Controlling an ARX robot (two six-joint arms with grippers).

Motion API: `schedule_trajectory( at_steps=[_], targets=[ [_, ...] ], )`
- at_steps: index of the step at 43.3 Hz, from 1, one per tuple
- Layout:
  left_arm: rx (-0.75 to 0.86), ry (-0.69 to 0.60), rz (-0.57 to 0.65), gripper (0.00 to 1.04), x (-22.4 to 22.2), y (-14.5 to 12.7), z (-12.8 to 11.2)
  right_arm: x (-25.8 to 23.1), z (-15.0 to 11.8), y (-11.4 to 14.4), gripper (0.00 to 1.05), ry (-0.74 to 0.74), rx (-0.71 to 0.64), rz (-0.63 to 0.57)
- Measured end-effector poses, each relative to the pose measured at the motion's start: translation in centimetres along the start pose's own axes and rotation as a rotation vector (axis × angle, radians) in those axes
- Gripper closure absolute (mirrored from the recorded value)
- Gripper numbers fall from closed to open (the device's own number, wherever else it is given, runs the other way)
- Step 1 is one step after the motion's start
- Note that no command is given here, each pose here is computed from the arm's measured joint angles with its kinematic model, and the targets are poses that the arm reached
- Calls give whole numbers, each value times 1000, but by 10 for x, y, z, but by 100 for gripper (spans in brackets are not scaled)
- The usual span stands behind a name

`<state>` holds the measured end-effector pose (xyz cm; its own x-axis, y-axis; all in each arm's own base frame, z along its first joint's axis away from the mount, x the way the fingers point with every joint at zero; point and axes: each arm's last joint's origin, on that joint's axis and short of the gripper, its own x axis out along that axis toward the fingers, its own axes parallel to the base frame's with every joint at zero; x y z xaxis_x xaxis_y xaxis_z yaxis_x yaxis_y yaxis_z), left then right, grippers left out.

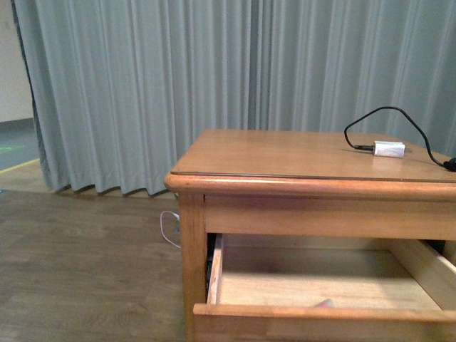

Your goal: Place pink marker in drawer with both arms

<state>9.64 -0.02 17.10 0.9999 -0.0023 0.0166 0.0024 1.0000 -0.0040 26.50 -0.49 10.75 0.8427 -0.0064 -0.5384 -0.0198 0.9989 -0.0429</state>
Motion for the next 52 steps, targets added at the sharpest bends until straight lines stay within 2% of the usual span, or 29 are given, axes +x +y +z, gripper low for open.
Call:
schedule_trajectory(
  at_steps=[30, 41, 52],
  targets=[
    [0, 0, 0, 6, 0, 0, 0, 103, 47, 27, 8, -221, 14, 0],
    [0, 0, 0, 6, 0, 0, 0, 119, 49, 28, 8, -238, 41, 0],
    [0, 0, 0, 6, 0, 0, 0, 105, 48, 22, 8, -246, 7, 3]
  ],
)
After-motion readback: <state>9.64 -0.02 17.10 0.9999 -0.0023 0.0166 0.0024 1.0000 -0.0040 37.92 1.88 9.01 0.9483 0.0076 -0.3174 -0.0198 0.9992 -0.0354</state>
